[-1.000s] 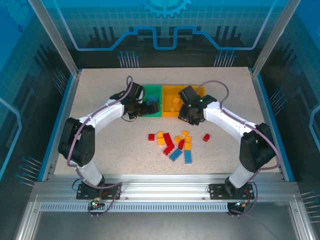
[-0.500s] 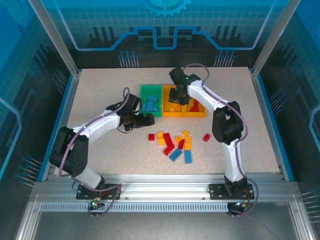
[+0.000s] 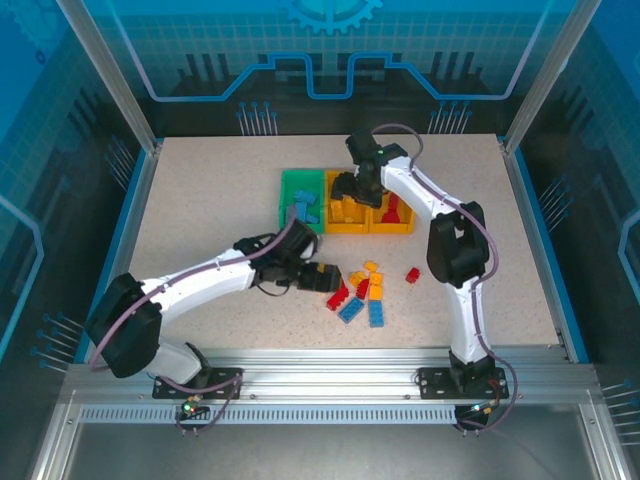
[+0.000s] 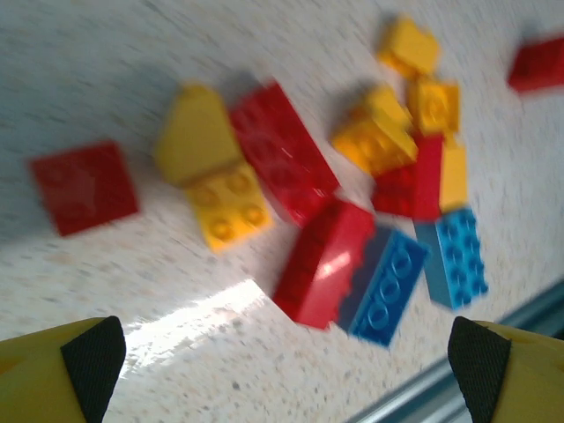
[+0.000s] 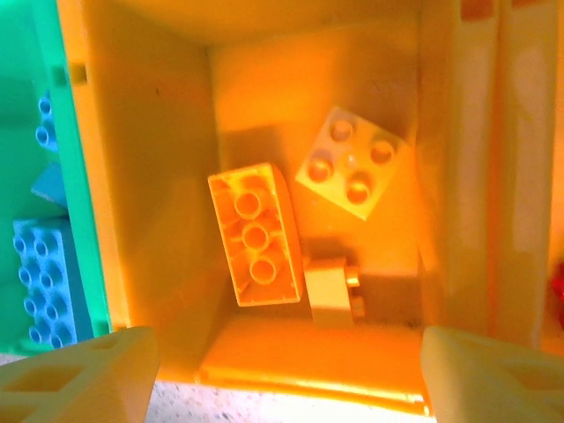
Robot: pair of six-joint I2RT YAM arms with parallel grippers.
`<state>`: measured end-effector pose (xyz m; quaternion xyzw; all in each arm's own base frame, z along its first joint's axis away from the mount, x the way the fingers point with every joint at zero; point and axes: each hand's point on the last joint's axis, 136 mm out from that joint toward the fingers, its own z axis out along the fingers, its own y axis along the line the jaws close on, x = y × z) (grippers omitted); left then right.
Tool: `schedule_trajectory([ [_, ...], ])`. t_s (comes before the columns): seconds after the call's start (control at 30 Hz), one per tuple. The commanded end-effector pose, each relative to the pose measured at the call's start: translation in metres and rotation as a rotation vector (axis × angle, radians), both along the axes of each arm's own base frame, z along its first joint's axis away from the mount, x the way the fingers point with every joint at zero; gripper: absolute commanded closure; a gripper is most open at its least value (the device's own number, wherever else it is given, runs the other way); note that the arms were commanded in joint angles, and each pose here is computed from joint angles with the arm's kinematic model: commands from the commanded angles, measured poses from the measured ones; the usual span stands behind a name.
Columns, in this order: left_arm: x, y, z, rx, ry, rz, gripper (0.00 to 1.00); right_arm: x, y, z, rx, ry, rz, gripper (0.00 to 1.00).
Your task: Sort the legos into containers by color
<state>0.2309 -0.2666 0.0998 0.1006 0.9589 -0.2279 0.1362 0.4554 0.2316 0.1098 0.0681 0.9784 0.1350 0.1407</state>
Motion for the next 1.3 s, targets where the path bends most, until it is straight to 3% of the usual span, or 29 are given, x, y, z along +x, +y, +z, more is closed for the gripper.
schedule_trajectory([
  [0.0, -0.031, -0.011, -0.008, 0.039, -0.021, -0.167, 0.01, -0.016, -0.009, 0.040, 0.028, -0.070, 0.027, 0.18],
  [0.47, -0.083, -0.063, -0.047, 0.124, -0.036, -0.469, 0.04, -0.094, -0.103, 0.038, 0.041, -0.075, -0.121, 0.15],
  [0.8, -0.059, -0.080, -0.066, 0.185, -0.071, -0.433, 0.04, -0.113, -0.126, 0.048, 0.043, -0.101, -0.169, 0.15],
  [1.17, -0.036, -0.072, -0.080, 0.299, -0.106, -0.373, 0.04, -0.128, -0.141, 0.049, 0.048, -0.110, -0.213, 0.14],
  [1.27, -0.032, -0.077, -0.079, 0.296, -0.114, -0.372, 0.08, -0.130, -0.145, 0.049, 0.048, -0.111, -0.224, 0.14],
])
